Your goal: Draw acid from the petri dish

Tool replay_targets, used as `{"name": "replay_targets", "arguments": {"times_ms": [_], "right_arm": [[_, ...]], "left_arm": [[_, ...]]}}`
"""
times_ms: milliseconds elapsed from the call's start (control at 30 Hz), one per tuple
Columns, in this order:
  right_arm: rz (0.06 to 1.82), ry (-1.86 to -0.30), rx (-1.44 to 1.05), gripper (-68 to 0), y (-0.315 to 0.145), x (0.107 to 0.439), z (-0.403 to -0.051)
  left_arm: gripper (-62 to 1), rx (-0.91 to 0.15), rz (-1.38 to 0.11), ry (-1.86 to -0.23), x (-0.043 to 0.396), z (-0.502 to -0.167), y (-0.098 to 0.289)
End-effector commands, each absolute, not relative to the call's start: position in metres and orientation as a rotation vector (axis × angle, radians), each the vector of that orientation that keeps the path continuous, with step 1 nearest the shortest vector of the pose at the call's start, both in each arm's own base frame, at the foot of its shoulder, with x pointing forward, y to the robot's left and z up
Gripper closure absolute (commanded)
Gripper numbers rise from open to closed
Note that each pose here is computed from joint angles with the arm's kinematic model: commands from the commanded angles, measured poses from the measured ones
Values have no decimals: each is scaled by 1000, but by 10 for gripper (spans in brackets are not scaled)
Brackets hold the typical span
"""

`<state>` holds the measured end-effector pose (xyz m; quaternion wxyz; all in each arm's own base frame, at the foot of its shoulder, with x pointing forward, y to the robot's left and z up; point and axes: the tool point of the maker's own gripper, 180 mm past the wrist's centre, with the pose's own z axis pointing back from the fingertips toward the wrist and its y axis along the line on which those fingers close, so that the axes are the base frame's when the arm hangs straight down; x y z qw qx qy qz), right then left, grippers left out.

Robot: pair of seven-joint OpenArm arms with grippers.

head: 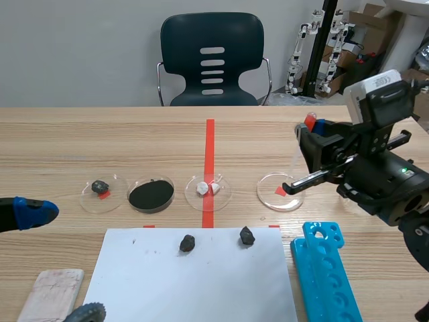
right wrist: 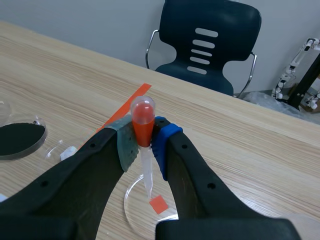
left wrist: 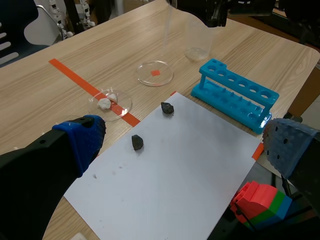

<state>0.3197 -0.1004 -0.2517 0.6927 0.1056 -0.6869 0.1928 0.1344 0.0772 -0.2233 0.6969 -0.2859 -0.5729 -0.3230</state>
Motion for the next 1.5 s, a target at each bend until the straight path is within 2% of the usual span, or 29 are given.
{"name": "replay_targets", "arguments": {"times_ms": [0,800,1467], "right_arm": [[442,-1577,235,-79,-99,319,-235],[494,-1604,306,-79,-66,250,-172],[421,-1500,347,-79,-62,212,-174]], "left_arm": [[-623,-667,-714,-1303,134,-215,73],[-623,-667,-714,-1303,134,-215,73],[-623,-667,-714,-1303,134,-215,73]]}}
